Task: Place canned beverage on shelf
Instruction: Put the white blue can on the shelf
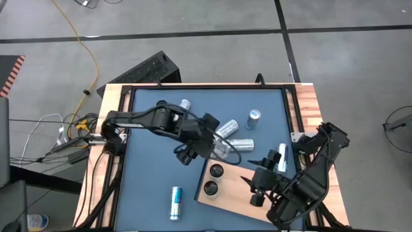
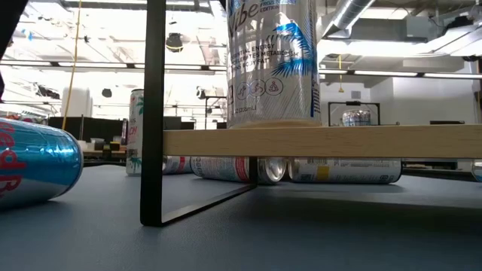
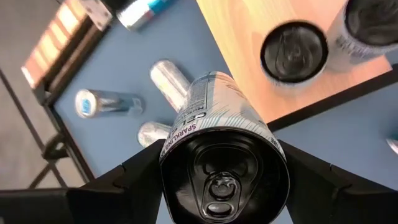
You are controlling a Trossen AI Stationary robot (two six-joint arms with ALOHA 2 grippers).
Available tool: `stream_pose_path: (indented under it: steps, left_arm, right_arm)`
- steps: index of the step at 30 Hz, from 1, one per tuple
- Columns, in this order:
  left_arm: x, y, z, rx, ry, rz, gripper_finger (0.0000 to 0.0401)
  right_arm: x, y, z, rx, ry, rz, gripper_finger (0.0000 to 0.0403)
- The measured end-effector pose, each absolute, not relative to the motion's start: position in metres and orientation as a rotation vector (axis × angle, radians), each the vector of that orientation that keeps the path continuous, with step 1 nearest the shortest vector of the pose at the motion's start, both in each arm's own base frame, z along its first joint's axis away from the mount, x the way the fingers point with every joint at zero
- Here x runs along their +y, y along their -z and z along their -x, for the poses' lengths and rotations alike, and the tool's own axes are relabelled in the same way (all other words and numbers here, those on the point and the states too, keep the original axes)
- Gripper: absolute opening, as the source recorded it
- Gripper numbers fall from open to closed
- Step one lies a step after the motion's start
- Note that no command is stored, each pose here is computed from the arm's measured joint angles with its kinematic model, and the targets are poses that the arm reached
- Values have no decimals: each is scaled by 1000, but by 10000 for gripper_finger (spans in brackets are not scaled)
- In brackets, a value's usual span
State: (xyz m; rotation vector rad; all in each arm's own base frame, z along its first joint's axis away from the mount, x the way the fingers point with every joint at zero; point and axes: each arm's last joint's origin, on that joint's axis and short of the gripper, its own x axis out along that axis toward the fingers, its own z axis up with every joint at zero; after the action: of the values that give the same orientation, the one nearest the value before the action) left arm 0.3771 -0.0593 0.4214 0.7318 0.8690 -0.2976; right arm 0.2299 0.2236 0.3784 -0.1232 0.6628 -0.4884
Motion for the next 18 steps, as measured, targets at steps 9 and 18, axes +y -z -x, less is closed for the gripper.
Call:
stream_pose_path:
  steps: [9,18]
  left_arm:
    - [-62,-395,-399,946,300,-740,245]
    - [-62,-378,-411,1001,271,-778,245]
  right_arm:
    - [233,-379,-221,642,469,87,260]
    - [243,-375,-216,626,451,75,260]
